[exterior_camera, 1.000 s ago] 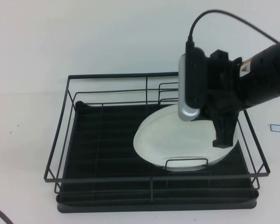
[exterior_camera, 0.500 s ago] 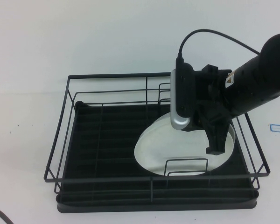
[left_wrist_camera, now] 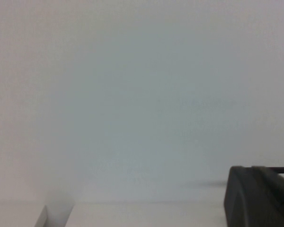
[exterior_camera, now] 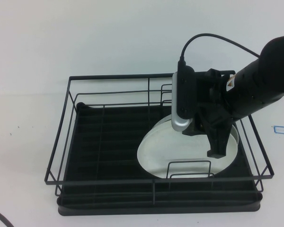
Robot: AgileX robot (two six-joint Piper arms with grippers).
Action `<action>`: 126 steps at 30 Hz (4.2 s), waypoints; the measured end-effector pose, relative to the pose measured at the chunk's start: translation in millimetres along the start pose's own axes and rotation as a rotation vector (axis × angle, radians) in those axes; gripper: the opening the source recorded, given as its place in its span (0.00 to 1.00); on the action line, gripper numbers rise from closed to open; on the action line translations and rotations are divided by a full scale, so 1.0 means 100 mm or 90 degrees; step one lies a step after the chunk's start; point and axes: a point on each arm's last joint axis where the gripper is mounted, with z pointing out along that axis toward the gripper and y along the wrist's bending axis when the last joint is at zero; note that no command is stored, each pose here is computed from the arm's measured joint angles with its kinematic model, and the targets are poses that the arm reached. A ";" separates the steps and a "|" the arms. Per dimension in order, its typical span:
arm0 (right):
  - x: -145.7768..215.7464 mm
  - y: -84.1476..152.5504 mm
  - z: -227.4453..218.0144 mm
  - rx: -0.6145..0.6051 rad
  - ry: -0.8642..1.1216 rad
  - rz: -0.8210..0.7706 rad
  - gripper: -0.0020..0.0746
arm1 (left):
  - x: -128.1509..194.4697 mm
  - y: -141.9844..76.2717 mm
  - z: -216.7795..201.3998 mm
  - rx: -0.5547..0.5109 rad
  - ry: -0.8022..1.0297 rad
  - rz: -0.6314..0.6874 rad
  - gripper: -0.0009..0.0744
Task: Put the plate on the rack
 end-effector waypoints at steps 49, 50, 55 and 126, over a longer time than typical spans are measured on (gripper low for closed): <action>0.08 0.05 -0.46 0.114 0.139 0.123 0.38 | 0.00 -0.02 0.00 0.017 0.001 0.001 0.01; 0.08 0.05 -0.50 0.121 0.136 0.129 0.38 | 0.00 -0.02 0.00 0.017 0.001 0.001 0.01; 0.05 0.08 -0.64 0.133 0.111 0.144 0.38 | 0.00 -0.02 0.00 0.017 0.001 0.001 0.01; 1.13 1.87 -1.48 0.381 -0.396 0.376 0.05 | 0.55 0.23 -0.48 -0.186 -0.083 -0.262 0.01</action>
